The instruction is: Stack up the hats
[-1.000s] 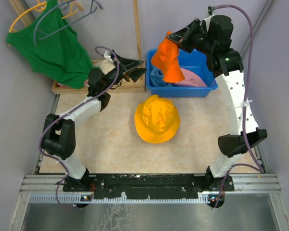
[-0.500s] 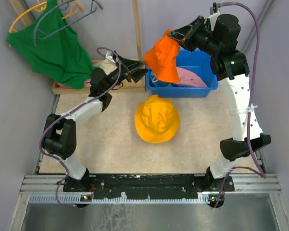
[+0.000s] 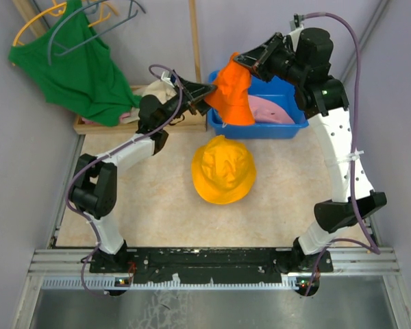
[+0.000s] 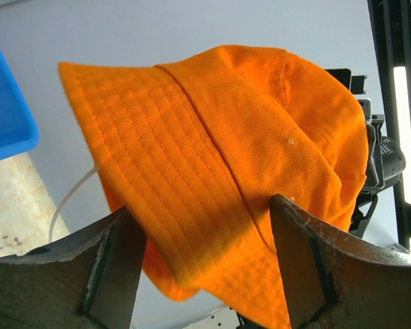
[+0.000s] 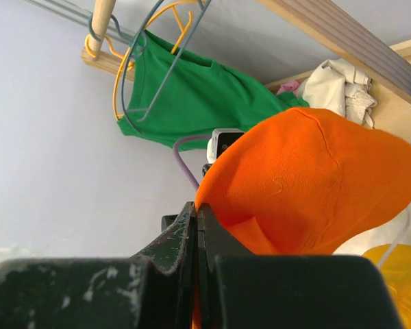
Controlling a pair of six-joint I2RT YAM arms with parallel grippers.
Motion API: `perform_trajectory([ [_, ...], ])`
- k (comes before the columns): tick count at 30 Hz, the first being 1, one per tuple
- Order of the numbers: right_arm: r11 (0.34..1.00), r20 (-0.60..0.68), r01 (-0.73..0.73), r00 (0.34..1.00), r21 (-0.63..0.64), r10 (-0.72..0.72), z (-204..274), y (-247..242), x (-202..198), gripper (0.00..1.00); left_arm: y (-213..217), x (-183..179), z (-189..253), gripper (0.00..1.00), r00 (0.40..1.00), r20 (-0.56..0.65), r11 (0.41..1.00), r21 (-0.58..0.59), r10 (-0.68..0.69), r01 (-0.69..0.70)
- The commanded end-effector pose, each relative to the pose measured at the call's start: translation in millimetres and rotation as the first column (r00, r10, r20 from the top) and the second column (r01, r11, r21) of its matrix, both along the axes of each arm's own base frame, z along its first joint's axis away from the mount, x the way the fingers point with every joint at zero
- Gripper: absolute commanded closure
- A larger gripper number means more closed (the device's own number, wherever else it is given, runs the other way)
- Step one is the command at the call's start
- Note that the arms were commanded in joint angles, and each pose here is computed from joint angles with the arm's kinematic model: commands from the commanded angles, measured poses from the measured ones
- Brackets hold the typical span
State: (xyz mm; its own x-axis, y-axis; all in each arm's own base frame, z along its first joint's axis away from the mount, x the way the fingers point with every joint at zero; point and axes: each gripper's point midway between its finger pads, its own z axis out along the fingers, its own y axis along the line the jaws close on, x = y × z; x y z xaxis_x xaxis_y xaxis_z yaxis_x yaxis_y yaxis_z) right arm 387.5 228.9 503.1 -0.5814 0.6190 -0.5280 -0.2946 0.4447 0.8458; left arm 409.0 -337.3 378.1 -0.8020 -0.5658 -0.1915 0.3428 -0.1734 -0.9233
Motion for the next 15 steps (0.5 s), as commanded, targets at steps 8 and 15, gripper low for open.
perform_trajectory([
  [8,0.998,0.118,0.011,0.993,-0.056,-0.004,20,-10,-25,1.0,8,-18,21,0.65,0.998,0.061,0.998,-0.057,0.004,-0.001],
  [15,0.978,0.126,0.12,0.987,-0.173,-0.098,-3,-46,-22,1.0,7,-27,11,0.82,0.998,0.049,0.998,-0.049,-0.039,0.041],
])
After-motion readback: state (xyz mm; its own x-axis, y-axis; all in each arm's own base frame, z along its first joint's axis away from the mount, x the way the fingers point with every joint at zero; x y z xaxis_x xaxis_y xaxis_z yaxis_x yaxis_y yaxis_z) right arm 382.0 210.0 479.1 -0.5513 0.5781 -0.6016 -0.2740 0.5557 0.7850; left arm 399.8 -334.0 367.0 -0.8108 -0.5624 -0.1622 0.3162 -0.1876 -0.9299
